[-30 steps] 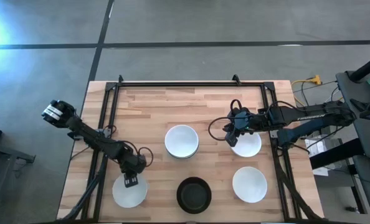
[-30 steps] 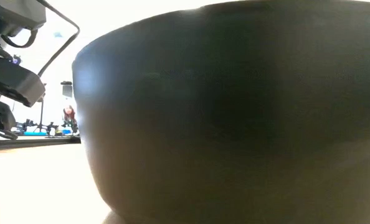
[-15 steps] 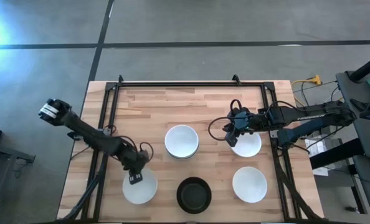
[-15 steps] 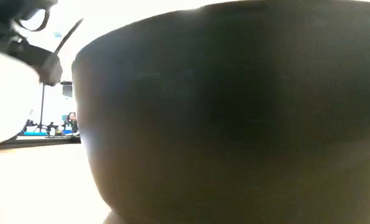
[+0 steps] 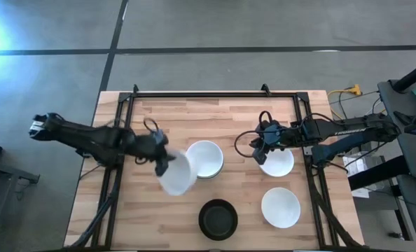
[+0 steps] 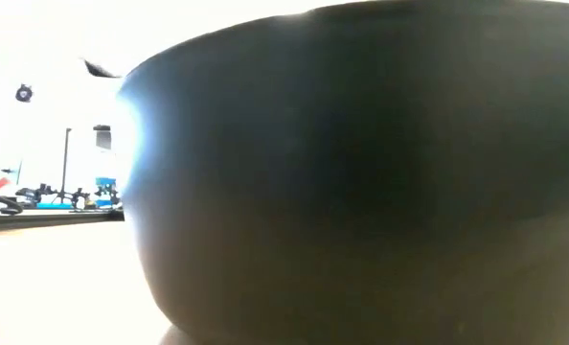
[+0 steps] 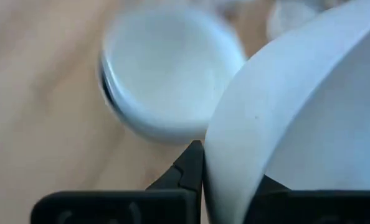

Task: Nest bowls inside each other
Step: Stack the white bowl on top of the other white bowl

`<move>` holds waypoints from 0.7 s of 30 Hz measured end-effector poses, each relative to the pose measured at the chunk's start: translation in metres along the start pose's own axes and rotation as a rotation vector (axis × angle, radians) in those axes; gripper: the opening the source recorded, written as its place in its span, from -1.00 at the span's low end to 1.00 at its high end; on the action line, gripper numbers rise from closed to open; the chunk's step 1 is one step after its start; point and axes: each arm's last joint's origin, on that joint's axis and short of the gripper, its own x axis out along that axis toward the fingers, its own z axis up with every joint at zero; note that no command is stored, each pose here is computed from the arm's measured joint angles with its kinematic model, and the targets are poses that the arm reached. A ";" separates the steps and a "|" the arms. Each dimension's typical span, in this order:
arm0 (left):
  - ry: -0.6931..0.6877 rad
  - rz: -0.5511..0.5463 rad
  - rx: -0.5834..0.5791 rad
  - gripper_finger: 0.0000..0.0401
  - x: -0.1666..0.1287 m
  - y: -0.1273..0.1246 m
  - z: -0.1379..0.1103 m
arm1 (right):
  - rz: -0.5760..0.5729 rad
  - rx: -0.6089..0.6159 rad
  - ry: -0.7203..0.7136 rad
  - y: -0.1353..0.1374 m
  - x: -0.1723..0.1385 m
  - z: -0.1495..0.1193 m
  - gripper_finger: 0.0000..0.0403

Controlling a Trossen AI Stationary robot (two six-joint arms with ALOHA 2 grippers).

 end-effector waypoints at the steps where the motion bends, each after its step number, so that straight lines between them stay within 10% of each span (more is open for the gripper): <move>1: -0.054 0.014 -0.015 -0.98 -0.006 0.000 0.011 | 0.004 0.001 -0.005 0.000 0.000 0.001 -0.69; 9: -0.196 0.036 -0.144 -0.98 -0.017 0.017 0.094 | 0.004 0.003 -0.019 0.001 0.000 0.002 -0.69; 21: 0.367 0.151 -0.123 -0.98 0.062 0.034 0.149 | 0.000 0.002 -0.014 0.001 0.000 0.001 -0.69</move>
